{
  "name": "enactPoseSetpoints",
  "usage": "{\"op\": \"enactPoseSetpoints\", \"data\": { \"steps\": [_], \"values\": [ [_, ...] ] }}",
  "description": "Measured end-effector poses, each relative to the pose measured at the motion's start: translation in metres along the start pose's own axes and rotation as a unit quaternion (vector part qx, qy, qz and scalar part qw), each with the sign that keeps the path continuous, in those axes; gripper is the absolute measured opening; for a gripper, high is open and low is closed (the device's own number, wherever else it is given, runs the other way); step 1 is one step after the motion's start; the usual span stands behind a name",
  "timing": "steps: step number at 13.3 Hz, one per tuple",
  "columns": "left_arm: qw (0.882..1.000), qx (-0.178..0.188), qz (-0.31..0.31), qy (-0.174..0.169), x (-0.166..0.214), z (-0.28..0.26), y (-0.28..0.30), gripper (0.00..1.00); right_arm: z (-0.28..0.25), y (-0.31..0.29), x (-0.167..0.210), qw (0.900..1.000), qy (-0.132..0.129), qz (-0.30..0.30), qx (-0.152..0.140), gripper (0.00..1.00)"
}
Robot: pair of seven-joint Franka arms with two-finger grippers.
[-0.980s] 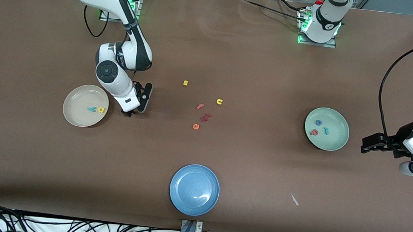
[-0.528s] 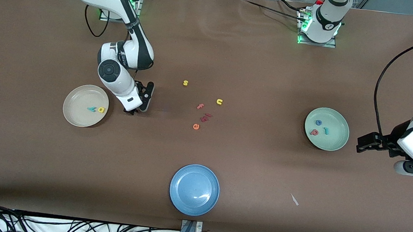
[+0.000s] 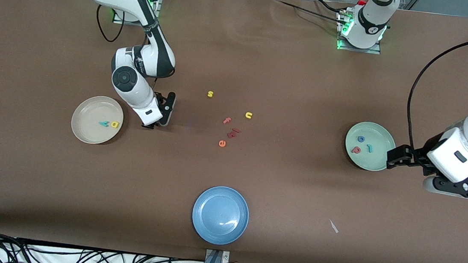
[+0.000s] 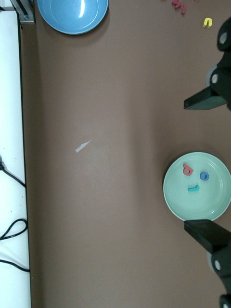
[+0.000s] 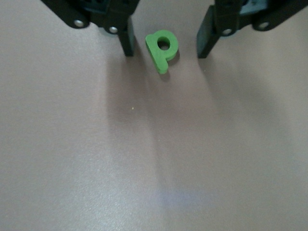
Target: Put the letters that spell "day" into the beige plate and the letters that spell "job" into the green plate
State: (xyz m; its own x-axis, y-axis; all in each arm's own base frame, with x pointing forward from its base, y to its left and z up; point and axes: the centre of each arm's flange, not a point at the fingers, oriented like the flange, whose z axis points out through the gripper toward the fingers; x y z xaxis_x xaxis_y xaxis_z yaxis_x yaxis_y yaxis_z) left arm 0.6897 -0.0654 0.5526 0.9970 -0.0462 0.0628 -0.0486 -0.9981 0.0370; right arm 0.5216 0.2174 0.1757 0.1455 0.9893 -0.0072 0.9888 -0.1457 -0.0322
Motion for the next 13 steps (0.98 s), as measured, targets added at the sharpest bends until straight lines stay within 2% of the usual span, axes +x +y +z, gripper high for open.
{"op": "enactPoseSetpoints", "data": {
  "steps": [1,2,3,4,5,6,13],
  "values": [
    [1.0,-0.002,0.003,0.002,-0.0001,-0.0012,-0.0029,1.0,0.0001,-0.0001,0.0,1.0,0.0,0.0,0.0,0.55],
    [1.0,-0.004,0.012,0.004,0.0,-0.0013,-0.0043,1.0,-0.0004,0.0001,0.0002,1.0,0.001,0.0,-0.002,0.49],
    [1.0,-0.005,0.021,0.006,0.0005,-0.0008,-0.0072,1.0,-0.0005,0.0002,0.0002,1.0,0.001,-0.001,-0.002,0.49],
    [1.0,-0.004,0.026,0.008,0.0011,-0.0008,-0.0102,1.0,-0.001,0.0004,0.0003,1.0,0.002,-0.001,-0.003,0.43],
    [1.0,-0.004,0.028,0.009,0.0014,-0.0011,-0.0122,1.0,-0.0015,0.0009,0.0002,1.0,0.002,-0.001,-0.005,0.42],
    [1.0,-0.003,0.03,0.009,0.0013,-0.0014,-0.0126,1.0,-0.0023,0.0011,0.0005,1.0,0.003,-0.001,-0.006,0.3],
    [0.999,-0.003,0.033,0.01,0.0007,-0.0022,-0.012,1.0,-0.0023,0.0008,0.0006,1.0,0.003,-0.002,-0.006,0.29]
  ]
}}
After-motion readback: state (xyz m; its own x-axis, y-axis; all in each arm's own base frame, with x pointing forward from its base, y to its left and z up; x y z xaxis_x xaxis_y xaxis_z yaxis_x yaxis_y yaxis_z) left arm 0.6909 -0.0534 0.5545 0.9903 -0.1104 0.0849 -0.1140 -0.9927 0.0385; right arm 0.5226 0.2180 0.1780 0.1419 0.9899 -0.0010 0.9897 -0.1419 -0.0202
